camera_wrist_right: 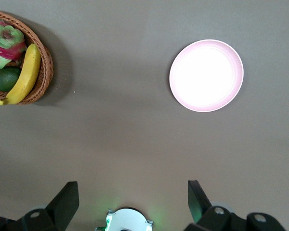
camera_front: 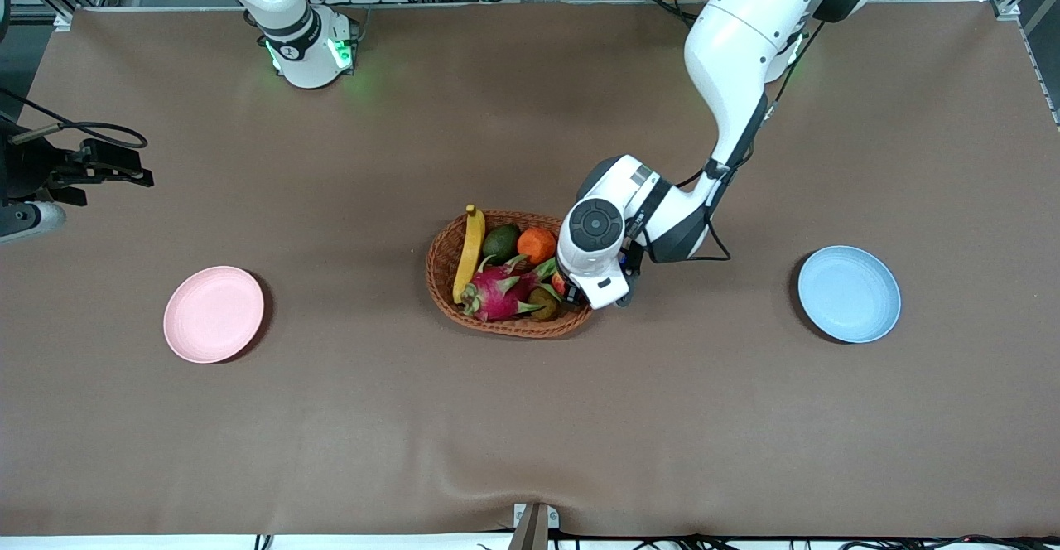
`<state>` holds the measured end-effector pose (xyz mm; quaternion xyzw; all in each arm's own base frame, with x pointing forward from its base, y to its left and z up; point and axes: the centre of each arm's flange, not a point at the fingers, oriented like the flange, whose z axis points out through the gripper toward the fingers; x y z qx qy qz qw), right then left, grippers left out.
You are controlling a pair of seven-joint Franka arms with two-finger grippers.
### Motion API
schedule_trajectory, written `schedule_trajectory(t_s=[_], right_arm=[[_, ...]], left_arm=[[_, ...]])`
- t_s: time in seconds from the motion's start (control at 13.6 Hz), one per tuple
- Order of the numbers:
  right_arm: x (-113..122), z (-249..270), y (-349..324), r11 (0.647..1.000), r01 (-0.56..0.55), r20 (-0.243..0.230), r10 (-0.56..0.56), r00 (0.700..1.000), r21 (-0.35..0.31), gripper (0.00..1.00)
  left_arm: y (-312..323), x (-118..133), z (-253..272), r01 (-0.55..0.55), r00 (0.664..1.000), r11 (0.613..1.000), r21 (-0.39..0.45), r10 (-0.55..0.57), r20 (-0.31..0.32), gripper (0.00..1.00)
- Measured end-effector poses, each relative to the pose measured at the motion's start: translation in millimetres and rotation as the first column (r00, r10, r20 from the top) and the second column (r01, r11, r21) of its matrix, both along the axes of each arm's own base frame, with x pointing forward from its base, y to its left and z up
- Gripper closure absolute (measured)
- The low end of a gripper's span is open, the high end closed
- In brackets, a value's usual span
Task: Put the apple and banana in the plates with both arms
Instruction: 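Close the left gripper on the red apple and lift it, then carry the apple to the blue plate while the right gripper nears the basket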
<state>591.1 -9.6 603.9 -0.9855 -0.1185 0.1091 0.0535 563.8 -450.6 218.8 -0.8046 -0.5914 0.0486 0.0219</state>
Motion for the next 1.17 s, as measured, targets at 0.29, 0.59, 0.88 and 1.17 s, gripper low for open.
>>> schedule_trajectory(t_s=[0.29, 0.59, 0.88, 1.17], right_arm=[[1, -3, 11, 1.0, -0.018, -0.005, 0.018, 1.0, 0.0, 0.0], [2, -4, 8, 1.0, -0.013, -0.005, 0.013, 1.0, -0.001, 0.0], [5, -15, 57, 0.996, -0.093, -0.021, 0.093, 0.995, 0.012, 0.0], [20, -70, 133, 0.981, -0.182, -0.077, 0.187, 0.979, 0.063, 0.0]], left_arm=[[-3, 2, 4, 0.001, 1.0, 1.0, -0.007, -0.001, 0.009, 0.36], [2, 12, 50, -0.006, 1.0, 1.0, 0.001, 0.006, 0.014, 0.36], [74, 39, 179, 0.005, 0.999, 1.0, 0.004, -0.005, 0.04, 0.36], [167, 66, 228, 0.153, 0.988, 0.988, 0.003, -0.153, 0.022, 0.36]])
